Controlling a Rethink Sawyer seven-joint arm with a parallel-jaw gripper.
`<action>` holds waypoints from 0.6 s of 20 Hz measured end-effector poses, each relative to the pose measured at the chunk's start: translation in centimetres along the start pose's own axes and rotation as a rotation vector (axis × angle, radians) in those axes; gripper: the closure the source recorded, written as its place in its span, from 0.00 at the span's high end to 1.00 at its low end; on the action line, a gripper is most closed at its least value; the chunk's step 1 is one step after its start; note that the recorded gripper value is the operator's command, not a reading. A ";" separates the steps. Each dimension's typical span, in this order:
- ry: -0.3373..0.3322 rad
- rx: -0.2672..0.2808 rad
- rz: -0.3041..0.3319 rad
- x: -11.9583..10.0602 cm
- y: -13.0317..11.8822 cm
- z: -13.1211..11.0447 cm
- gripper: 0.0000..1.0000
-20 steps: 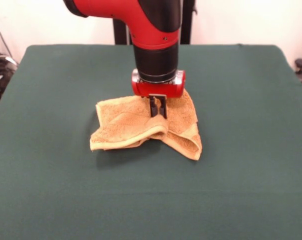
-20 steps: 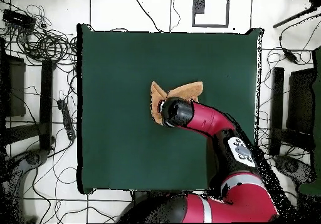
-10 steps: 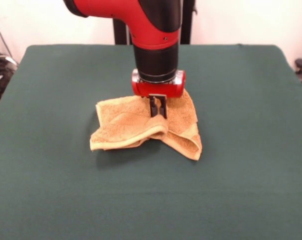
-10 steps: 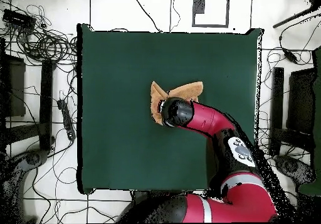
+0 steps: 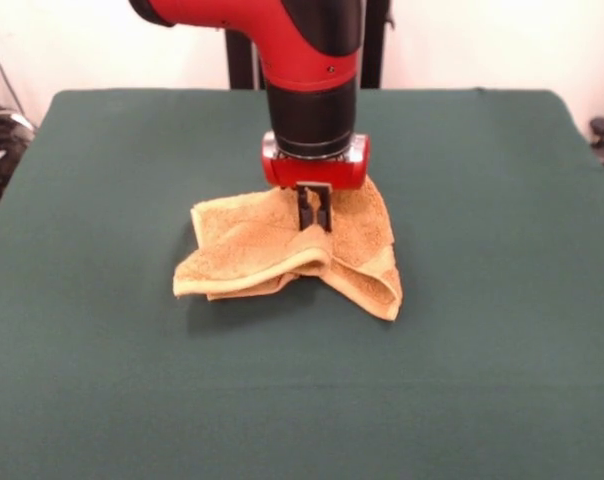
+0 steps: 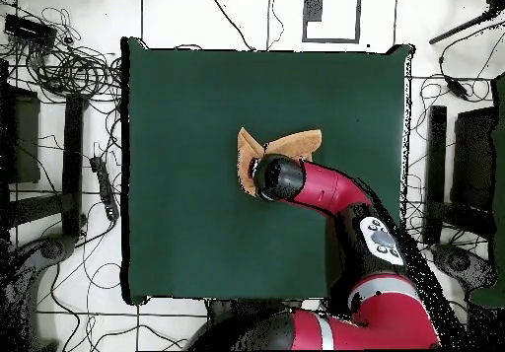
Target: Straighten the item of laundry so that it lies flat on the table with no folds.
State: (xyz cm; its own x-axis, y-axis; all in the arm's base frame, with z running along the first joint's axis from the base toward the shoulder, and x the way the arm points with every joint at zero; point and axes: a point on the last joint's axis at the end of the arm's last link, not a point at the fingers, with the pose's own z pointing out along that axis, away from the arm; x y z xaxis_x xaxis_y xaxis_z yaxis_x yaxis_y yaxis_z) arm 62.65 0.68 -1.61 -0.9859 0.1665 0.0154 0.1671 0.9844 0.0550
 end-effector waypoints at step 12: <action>-0.035 0.038 0.017 0.8 -5.0 -6.4 0.00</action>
State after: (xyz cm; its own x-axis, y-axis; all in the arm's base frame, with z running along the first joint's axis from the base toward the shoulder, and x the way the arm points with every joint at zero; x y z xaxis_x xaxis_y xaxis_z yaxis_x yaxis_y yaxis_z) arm 61.11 -4.48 4.52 -0.9826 0.1847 -0.0187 0.1844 0.9827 0.0175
